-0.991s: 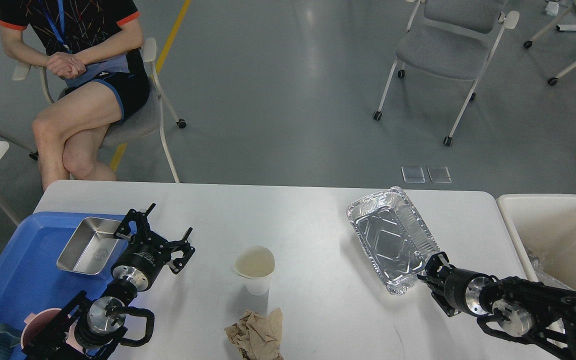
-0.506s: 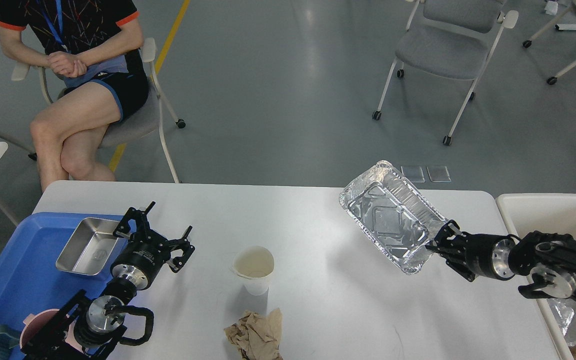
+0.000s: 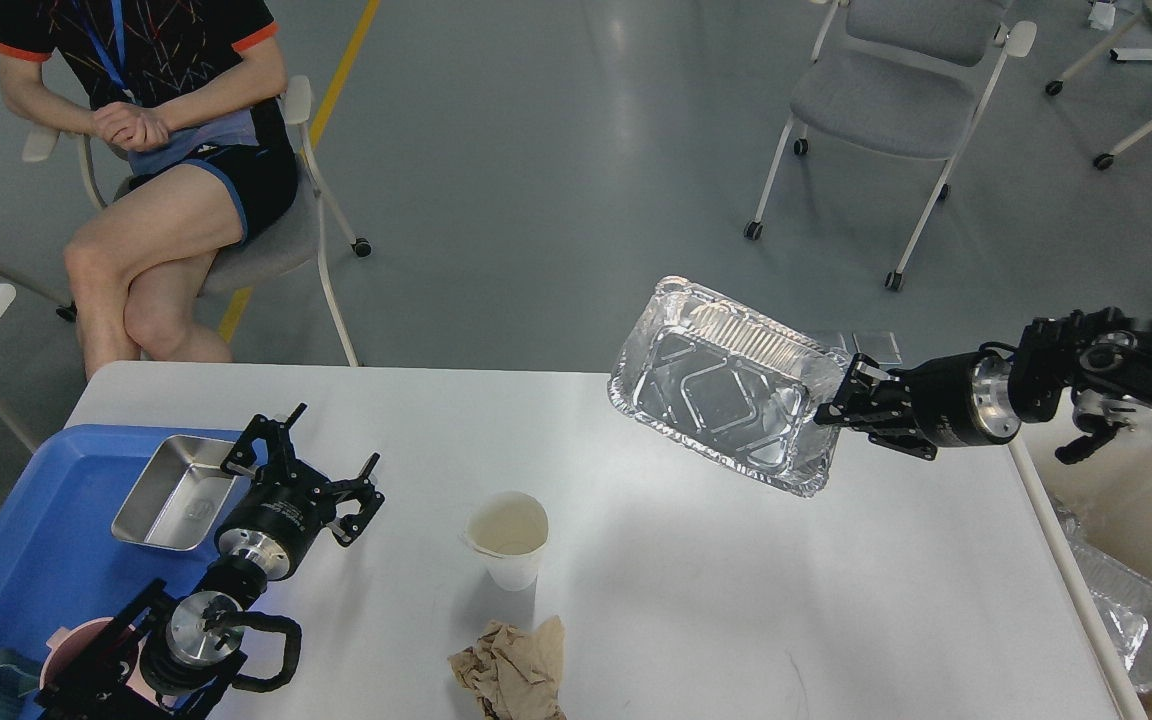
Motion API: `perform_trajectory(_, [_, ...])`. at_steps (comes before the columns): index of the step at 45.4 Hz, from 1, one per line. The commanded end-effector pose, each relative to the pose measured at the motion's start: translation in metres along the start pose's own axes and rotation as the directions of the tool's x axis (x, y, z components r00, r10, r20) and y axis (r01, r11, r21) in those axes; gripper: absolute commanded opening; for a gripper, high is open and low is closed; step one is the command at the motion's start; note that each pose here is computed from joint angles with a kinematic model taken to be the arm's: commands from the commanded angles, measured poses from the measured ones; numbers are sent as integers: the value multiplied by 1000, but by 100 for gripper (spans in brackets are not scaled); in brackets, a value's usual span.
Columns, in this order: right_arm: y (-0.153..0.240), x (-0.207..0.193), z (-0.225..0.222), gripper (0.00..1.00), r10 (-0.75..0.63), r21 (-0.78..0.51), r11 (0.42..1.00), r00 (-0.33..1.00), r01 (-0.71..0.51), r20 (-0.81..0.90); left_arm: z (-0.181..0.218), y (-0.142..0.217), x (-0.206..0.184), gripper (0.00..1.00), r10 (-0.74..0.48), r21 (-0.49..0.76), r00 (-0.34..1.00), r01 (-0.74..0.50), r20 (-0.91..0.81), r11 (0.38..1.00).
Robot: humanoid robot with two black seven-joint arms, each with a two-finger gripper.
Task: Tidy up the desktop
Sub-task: 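Lift the foil tray with the right gripper toward the table centre, then reach the left gripper to the white paper cup and grasp it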
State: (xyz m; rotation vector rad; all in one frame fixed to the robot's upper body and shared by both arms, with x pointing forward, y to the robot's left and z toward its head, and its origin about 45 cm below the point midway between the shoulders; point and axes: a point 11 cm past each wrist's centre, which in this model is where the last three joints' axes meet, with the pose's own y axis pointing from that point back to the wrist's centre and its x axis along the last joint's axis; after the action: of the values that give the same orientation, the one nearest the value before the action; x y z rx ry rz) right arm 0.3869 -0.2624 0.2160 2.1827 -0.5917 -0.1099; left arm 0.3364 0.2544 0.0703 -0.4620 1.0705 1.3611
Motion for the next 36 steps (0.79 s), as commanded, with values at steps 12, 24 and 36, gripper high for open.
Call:
perform_trajectory(12, [-52, -32, -85, 0, -189, -77, 981, 955, 176, -229, -20, 6, 5, 97, -7, 97, 997, -1, 78, 995])
perform_trajectory(24, [-59, -50, -88, 0, -283, -94, 959, 929, 268, -238, -50, 14, 9, 97, -32, 218, 985, -5, 168, 976])
perform_trajectory(36, [-57, -47, -76, 0, -322, -102, 946, 925, 307, -204, -64, 15, 5, 97, -79, 287, 959, -2, 271, 958])
